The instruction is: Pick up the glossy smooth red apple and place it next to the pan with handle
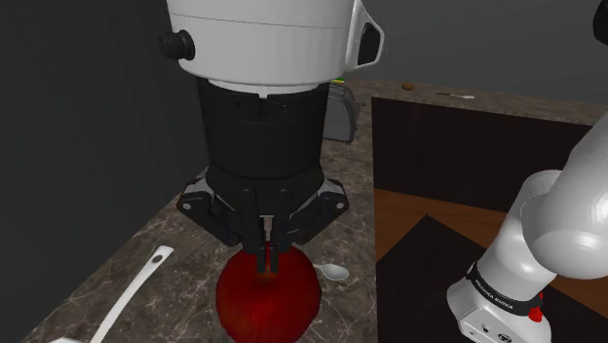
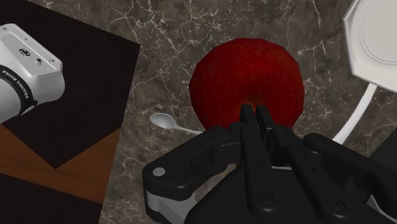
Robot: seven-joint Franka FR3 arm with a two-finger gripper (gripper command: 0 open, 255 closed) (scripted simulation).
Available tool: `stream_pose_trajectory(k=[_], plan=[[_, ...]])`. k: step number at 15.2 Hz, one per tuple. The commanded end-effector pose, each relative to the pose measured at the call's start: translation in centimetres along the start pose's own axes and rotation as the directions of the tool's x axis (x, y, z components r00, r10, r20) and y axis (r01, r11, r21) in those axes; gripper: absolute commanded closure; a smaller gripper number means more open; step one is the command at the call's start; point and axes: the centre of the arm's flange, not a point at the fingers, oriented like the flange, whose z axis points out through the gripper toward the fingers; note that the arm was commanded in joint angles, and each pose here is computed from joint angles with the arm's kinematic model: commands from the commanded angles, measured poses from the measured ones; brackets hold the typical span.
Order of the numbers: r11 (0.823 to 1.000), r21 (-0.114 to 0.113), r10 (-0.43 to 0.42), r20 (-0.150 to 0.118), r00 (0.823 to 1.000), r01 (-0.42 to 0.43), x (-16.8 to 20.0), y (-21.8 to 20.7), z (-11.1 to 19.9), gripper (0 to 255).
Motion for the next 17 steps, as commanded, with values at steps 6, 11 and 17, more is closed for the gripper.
stream_pose_trajectory(k=[6, 11, 17], plan=[[1.000, 0.001, 0.003, 0.000, 1.000, -0.003, -1.3, -0.3, 3.1, 255], [1.000, 0.001, 0.003, 0.000, 1.000, -0.003, -1.3, -0.3, 5.7, 255], [1.000, 0.001, 0.003, 0.000, 1.000, -0.003, -1.3, -0.3, 8.9, 255]])
